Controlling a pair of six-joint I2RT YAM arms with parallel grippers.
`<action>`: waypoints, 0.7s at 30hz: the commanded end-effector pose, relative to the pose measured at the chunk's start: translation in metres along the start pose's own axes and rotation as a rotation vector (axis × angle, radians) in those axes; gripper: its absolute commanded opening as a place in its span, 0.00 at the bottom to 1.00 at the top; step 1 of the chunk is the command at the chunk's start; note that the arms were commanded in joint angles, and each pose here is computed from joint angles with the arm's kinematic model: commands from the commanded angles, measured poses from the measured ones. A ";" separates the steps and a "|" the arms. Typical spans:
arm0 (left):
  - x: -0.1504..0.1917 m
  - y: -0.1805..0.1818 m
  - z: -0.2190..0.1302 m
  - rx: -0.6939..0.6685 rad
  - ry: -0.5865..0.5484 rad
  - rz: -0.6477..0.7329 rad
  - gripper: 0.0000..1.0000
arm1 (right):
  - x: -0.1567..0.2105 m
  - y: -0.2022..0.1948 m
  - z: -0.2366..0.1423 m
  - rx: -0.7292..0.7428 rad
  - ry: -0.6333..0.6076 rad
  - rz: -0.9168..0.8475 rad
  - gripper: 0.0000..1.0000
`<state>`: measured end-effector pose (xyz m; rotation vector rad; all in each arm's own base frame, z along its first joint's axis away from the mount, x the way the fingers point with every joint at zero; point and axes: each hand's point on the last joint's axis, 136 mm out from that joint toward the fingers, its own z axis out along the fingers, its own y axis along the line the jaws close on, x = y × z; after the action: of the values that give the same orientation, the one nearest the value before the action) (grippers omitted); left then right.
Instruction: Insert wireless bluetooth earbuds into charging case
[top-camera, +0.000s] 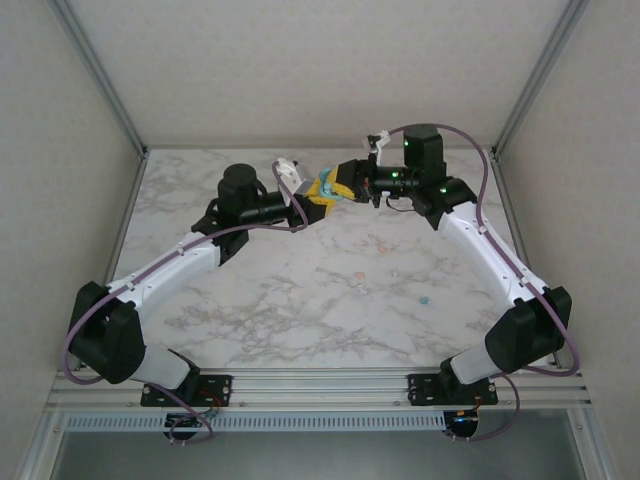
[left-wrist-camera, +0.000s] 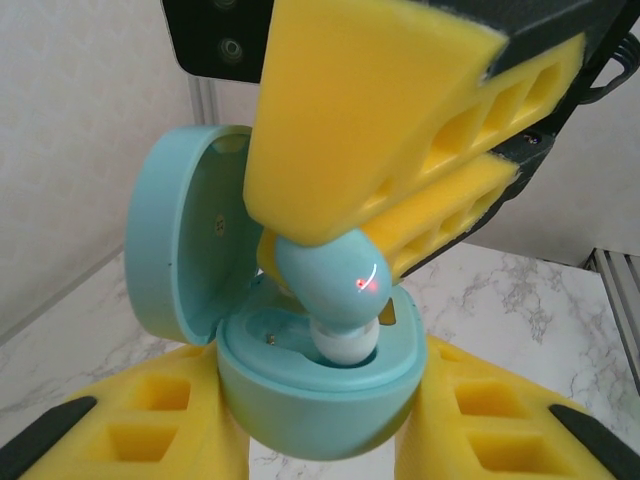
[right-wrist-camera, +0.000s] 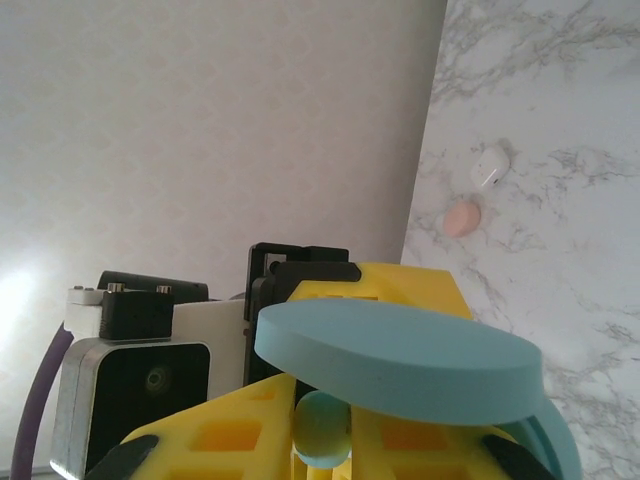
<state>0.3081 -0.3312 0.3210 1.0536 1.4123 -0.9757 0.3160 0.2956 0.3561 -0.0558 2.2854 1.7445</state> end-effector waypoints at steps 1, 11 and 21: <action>-0.026 -0.001 0.002 0.001 -0.058 0.045 0.20 | 0.004 -0.005 0.004 0.039 0.016 -0.005 0.18; -0.028 0.000 0.002 -0.009 -0.064 0.050 0.20 | 0.005 -0.017 0.004 0.107 0.008 0.006 0.22; -0.030 -0.003 0.003 0.002 -0.064 0.050 0.20 | 0.000 -0.022 0.001 0.170 -0.015 -0.002 0.26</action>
<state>0.3092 -0.3326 0.3149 1.0530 1.4365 -0.9768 0.3189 0.2903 0.3460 -0.0216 2.3611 1.5980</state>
